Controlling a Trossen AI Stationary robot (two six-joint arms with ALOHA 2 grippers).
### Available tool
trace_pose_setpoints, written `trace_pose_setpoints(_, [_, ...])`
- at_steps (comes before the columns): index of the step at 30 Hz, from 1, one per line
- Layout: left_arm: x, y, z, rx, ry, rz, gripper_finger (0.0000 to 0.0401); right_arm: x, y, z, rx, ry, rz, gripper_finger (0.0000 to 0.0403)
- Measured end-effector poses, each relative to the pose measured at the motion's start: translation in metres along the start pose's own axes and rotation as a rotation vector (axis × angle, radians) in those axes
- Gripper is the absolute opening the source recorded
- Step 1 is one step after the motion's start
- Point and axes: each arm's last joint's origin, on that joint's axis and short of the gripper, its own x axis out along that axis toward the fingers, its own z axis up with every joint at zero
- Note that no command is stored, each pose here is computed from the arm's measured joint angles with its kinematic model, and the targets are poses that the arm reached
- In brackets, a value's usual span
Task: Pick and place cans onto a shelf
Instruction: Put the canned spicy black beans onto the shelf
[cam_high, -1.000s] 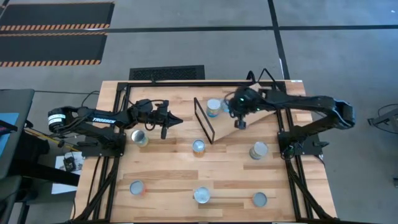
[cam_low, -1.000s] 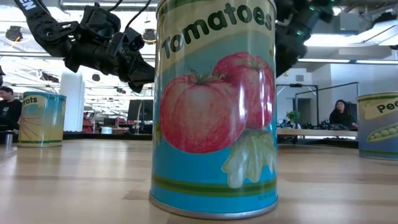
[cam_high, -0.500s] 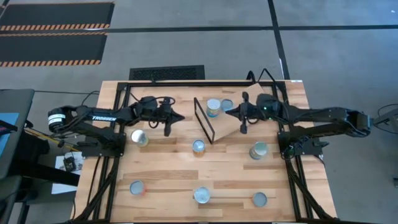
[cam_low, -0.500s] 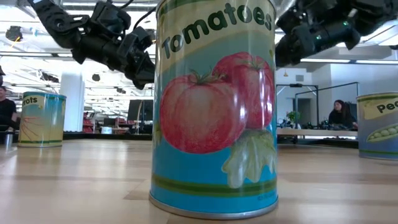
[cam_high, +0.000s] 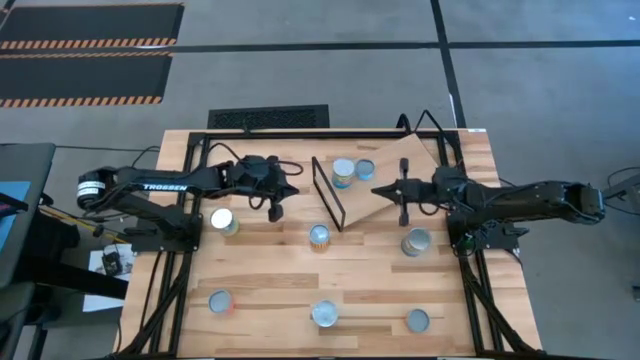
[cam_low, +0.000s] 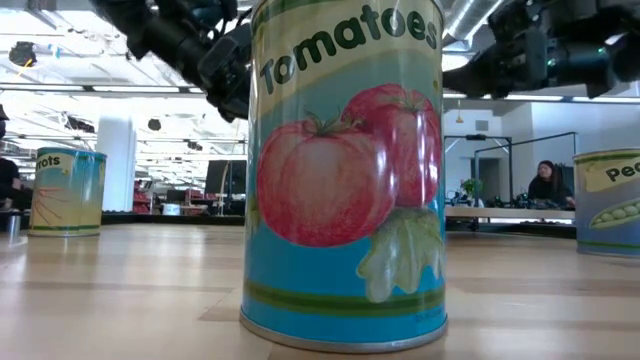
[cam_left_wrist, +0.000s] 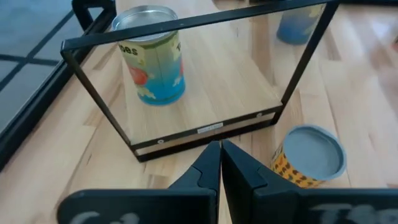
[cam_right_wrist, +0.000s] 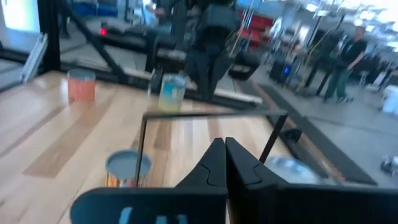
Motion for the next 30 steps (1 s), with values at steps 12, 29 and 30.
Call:
trace_pose_setpoints(12, [-0.018,-0.044,0.03,0.103,0.118,0.061,0.0,-0.014,0.008,0.011,-0.034,-0.133,0.011,0.0006])
trace_pose_setpoints(29, [-0.043,-0.127,0.013,-0.014,0.169,0.127,0.0,-0.015,0.016,0.02,-0.083,-0.217,0.046,0.0005])
trace_pose_setpoints(30, [-0.042,-0.13,0.011,-0.016,0.173,0.138,0.0,-0.014,0.017,0.019,-0.082,-0.214,0.051,0.0006])
